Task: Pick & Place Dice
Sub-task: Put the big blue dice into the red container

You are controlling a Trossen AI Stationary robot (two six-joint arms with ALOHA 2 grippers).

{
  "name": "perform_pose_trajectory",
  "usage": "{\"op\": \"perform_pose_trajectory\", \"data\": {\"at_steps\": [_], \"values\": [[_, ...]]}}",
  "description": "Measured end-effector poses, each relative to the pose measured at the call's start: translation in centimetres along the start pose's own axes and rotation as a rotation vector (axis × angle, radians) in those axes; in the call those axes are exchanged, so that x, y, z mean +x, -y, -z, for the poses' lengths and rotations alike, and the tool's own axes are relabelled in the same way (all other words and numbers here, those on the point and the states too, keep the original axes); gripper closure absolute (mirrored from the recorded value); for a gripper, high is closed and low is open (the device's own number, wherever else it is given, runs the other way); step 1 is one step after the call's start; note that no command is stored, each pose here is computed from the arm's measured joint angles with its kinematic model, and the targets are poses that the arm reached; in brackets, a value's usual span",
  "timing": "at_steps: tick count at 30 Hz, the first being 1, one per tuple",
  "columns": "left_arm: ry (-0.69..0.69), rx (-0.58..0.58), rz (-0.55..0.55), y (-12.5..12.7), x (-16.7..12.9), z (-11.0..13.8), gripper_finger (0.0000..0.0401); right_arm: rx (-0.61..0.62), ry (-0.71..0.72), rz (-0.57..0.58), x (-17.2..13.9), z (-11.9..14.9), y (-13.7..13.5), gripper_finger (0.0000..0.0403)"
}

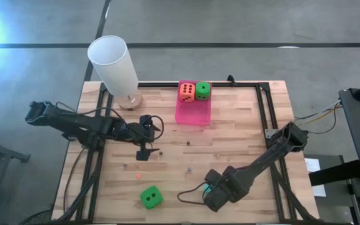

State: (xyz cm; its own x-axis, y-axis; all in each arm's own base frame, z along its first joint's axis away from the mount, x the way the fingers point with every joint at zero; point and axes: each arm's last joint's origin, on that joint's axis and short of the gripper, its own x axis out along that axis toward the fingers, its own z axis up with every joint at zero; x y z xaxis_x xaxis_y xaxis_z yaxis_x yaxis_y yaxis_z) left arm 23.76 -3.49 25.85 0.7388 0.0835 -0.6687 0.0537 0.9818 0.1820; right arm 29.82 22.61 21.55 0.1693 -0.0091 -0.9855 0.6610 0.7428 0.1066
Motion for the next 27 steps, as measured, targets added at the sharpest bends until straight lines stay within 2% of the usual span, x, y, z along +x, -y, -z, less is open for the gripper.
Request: {"op": "perform_pose_trajectory", "data": {"at_steps": [27], "values": [[0.013,-0.003,-0.001,0.0,0.0,-0.1,0.0008,-0.002,-0.017,0.052,1.6,0.3,0.9,0.0003]]}}
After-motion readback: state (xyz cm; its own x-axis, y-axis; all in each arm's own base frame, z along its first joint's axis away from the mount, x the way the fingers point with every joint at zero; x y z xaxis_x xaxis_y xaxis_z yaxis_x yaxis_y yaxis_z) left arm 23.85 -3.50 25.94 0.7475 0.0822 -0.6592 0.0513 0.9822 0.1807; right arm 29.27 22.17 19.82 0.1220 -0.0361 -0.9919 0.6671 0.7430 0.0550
